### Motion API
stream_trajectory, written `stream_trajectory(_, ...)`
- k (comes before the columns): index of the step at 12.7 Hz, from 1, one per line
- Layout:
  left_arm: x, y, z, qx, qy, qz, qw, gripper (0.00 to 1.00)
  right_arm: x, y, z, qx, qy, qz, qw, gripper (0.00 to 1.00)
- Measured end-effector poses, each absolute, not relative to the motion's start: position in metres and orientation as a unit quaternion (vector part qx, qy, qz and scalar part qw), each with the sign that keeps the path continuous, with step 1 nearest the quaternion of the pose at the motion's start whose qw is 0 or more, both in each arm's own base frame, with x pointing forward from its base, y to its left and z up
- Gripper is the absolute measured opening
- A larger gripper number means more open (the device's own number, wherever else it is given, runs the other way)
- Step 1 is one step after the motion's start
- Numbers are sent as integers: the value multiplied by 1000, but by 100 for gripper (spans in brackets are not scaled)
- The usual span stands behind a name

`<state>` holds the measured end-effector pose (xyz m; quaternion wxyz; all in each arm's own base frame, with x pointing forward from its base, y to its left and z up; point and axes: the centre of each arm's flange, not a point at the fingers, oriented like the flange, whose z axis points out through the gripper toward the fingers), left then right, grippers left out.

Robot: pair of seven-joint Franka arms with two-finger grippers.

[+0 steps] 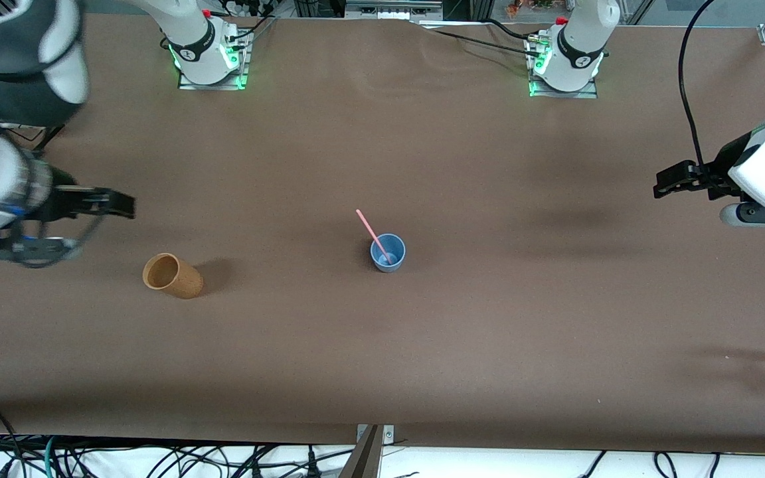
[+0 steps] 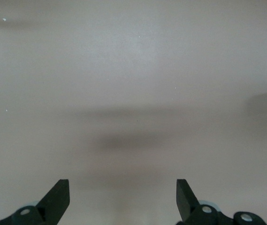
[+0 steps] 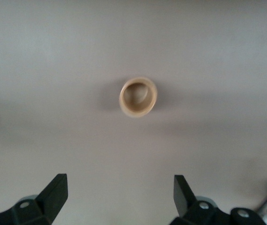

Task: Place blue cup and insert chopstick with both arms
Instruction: 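Open the right gripper and withdraw it from the blue cup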

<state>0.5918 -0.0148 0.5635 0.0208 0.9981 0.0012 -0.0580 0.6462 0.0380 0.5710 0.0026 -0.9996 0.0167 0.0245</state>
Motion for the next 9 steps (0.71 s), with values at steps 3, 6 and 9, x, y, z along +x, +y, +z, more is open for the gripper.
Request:
stream_trajectory(3, 592, -18, 563, 998, -1, -58, 22, 100, 601, -8, 589, -999, 11, 25, 31, 100)
stream_trajectory(6, 596, -29, 562, 998, -11, -56, 23, 100, 565, 18, 589, -999, -22, 31, 0, 100)
stream_trajectory(9, 606, -51, 557, 998, -28, -53, 25, 100, 552, 12, 569, -999, -21, 31, -10, 100)
